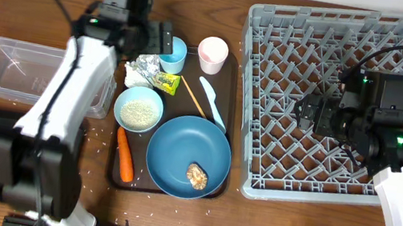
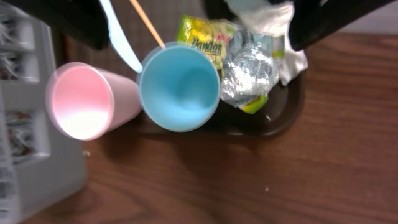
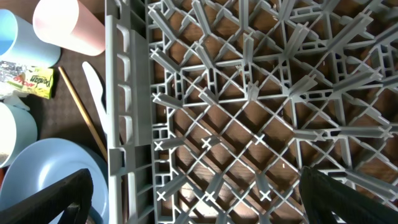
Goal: Sort waste into correct bins and load items into the dishwasher rack
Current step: 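Reach the left gripper to the light-blue cup and grasp it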
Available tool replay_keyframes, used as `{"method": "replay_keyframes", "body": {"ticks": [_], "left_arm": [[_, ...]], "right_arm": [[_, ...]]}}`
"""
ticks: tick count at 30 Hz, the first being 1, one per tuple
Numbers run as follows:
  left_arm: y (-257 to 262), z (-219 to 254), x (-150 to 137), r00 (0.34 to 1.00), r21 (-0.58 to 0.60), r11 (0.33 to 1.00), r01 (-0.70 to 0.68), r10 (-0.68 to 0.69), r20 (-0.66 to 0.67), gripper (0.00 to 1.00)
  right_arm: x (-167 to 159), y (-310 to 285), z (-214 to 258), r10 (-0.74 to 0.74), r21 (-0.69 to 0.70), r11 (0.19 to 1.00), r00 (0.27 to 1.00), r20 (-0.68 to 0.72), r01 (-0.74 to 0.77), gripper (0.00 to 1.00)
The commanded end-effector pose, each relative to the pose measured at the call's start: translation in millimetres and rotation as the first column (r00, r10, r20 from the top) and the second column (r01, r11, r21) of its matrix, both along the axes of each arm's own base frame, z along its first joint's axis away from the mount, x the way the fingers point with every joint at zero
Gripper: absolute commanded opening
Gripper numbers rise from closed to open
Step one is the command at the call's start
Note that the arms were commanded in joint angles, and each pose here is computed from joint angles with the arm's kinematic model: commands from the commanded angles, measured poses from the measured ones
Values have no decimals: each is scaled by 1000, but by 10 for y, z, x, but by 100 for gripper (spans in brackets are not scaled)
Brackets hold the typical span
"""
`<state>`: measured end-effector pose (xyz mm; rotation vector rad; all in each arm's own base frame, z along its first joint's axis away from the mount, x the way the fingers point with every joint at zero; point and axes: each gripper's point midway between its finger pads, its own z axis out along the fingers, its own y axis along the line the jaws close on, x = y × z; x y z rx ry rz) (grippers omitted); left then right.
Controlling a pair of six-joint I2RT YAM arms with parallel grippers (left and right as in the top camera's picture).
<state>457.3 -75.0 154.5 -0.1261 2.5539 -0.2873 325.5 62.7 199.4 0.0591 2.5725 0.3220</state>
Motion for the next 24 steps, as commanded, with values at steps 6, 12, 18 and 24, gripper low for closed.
{"method": "replay_keyframes", "body": {"ticks": [6,12,18,24], "left_arm": [[75,-554,211,997,92,995,-41,46,-60,72],[67,-782,267,995,95,995,-39,47,-84,58],[70,-850,232,993,95,995,-42,52,-108,33],[87,-945,106,984,104,994,-40,57,-169,23]], "right_arm": [[51,-30,103,-20,-2,1000,999,28,20,99],[51,-28,103,-20,-1,1000,999,28,20,99],[56,-28,107,-20,-1,1000,999,31,20,98],[56,-28,107,-20,-1,1000,999,31,20,96]]}}
